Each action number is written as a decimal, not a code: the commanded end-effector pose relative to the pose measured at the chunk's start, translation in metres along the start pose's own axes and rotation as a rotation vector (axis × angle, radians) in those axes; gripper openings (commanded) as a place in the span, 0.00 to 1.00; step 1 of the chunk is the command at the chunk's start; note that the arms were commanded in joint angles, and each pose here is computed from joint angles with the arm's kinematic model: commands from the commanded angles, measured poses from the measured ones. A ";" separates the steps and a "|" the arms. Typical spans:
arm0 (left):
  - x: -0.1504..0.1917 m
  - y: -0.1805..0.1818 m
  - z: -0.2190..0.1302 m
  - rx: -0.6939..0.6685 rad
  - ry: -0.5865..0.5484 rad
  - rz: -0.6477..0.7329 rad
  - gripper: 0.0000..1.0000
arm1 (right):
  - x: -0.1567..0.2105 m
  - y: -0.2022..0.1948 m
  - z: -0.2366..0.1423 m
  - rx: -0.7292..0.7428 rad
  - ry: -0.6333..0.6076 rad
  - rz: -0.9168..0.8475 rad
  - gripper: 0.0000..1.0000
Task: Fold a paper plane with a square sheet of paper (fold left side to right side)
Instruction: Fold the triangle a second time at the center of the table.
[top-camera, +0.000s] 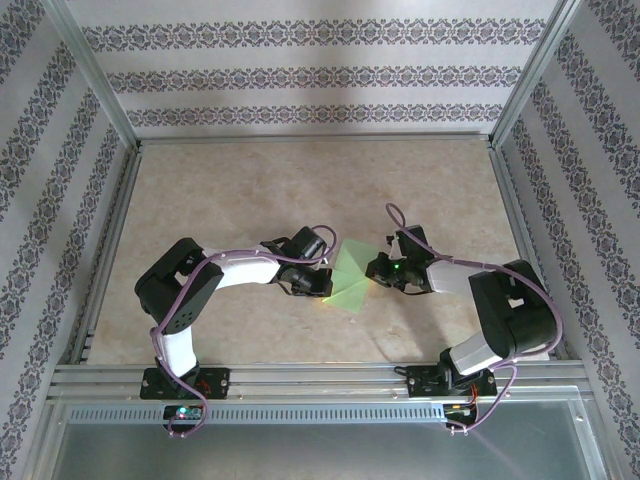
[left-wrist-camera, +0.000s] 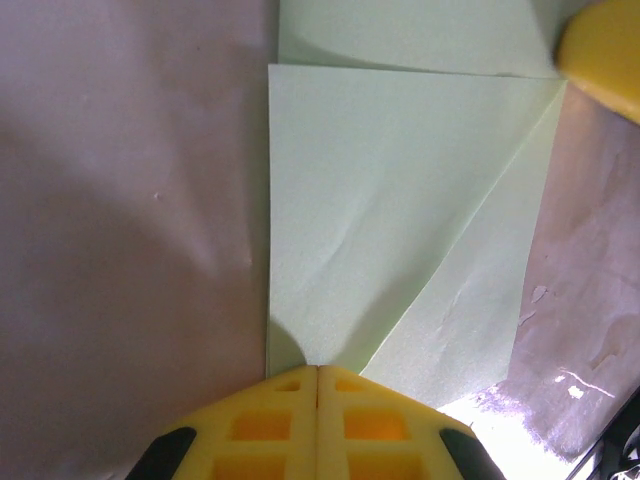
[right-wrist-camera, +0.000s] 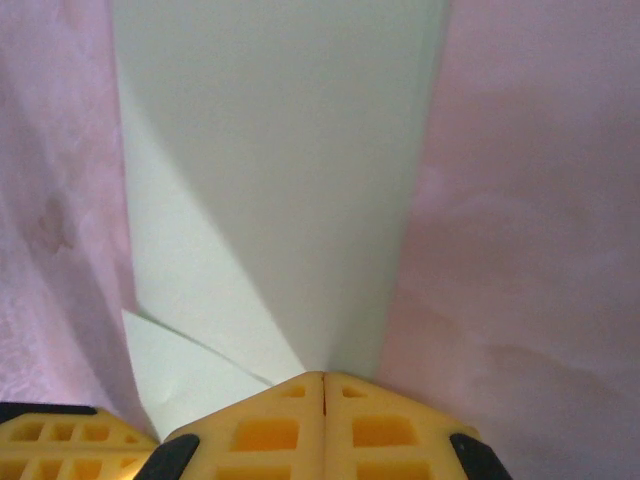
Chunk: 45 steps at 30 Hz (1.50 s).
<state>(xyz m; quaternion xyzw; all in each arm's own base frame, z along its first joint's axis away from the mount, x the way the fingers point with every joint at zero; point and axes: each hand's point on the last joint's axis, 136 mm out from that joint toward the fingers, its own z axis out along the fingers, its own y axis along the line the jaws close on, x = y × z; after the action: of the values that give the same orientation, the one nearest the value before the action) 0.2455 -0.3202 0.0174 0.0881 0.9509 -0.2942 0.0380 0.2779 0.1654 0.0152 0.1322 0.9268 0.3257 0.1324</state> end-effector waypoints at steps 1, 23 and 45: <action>0.030 0.039 0.008 -0.132 0.095 -0.070 0.00 | -0.002 -0.017 -0.009 0.090 -0.025 -0.016 0.00; 0.024 0.030 0.008 -0.105 0.083 -0.057 0.00 | 0.027 0.041 0.022 -0.025 0.077 -0.060 0.00; -0.012 -0.045 -0.014 0.120 -0.012 0.048 0.00 | 0.058 -0.012 0.029 0.124 0.161 -0.032 0.00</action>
<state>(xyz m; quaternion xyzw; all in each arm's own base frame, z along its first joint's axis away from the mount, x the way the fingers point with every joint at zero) 0.2438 -0.3332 0.0402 0.0993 0.9407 -0.3224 0.0362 0.2627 0.2134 0.0132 0.0873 0.9321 0.3353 0.1059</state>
